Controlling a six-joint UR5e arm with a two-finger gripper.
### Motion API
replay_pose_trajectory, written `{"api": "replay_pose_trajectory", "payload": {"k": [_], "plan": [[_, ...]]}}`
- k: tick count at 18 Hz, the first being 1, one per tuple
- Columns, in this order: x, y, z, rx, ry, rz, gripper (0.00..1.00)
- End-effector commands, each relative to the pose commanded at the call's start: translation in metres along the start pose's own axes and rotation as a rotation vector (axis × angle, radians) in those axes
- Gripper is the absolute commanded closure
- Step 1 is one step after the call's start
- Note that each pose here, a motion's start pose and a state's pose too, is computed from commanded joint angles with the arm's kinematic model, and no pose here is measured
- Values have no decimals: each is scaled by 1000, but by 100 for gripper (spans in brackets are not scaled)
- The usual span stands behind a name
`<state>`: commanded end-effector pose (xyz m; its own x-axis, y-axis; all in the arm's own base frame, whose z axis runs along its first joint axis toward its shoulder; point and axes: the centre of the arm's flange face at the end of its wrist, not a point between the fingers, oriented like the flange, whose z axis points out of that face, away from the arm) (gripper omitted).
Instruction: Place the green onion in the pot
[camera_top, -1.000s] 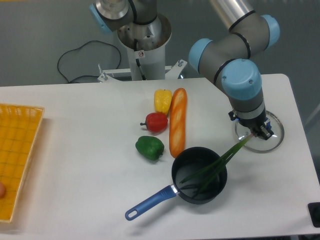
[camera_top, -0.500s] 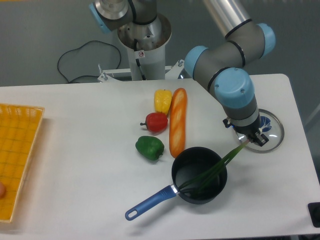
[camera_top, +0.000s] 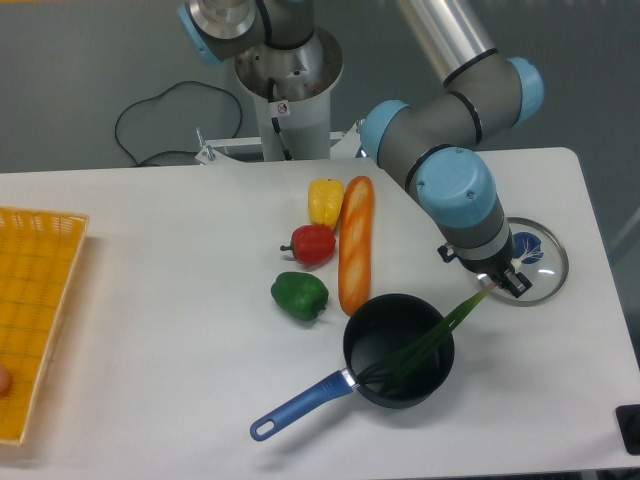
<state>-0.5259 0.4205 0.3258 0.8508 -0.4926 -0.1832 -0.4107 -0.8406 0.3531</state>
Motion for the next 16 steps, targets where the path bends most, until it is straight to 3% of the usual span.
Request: {"api": "replay_pose_trajectory", "payload": {"k": [7, 16], "plan": [[2, 0, 2, 0, -8, -3, 78], [5, -1, 6, -2, -9, -5, 77]]}}
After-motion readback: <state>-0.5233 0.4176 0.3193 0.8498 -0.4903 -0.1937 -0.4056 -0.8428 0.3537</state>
